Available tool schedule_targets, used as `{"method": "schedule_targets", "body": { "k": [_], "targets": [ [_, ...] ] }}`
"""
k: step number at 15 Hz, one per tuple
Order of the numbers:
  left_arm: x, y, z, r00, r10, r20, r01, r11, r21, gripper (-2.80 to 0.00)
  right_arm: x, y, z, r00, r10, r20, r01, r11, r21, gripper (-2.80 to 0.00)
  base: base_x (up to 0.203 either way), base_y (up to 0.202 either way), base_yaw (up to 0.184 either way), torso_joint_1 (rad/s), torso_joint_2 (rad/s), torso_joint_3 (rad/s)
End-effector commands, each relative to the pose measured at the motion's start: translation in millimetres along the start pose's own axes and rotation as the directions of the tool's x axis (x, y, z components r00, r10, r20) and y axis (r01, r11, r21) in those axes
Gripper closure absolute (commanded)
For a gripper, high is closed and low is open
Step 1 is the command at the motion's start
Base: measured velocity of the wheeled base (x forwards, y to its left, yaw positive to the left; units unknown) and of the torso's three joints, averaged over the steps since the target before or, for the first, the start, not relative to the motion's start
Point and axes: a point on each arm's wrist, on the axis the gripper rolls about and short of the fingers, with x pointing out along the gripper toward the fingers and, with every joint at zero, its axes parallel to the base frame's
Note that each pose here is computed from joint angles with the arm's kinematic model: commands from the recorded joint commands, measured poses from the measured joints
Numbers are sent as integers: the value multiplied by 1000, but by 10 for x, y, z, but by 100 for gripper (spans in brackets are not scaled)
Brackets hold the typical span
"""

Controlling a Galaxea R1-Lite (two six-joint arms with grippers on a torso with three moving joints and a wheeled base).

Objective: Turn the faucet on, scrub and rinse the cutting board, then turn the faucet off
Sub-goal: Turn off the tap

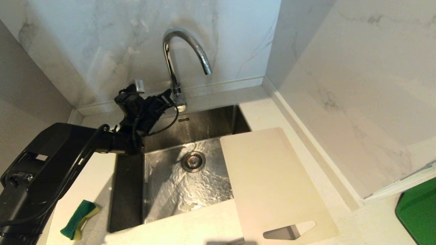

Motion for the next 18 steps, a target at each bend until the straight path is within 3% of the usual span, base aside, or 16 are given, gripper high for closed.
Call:
{"method": "schedule_targets", "body": {
  "k": [1,5,8,13,18],
  "targets": [
    [12,22,-19,1000,4,3,-4,1000,-3,0,1,0,-4,1000,1,-2,-1,1000,-1,0,0,0,0,0,0,0],
    [1,-43,-1,1000,-3,1,3,1000,-6,0,1,0,-4,1000,0,-2,0,1000,-1,0,0,0,0,0,0,0],
    [-84,-218,193,1000,-18,2,18,1000,-11,0,1,0,-4,1000,1,-2,-1,1000,-1,0,0,0,0,0,0,0],
    [-412,-636,697,997,-77,29,77,997,-24,0,1,0,-4,1000,1,-2,-1,1000,0,0,0,0,0,0,0,0],
    [-774,-756,1150,996,-70,50,70,997,-14,0,1,0,-4,1000,1,-2,-1,1000,1,0,0,0,0,0,0,0]
  ]
}}
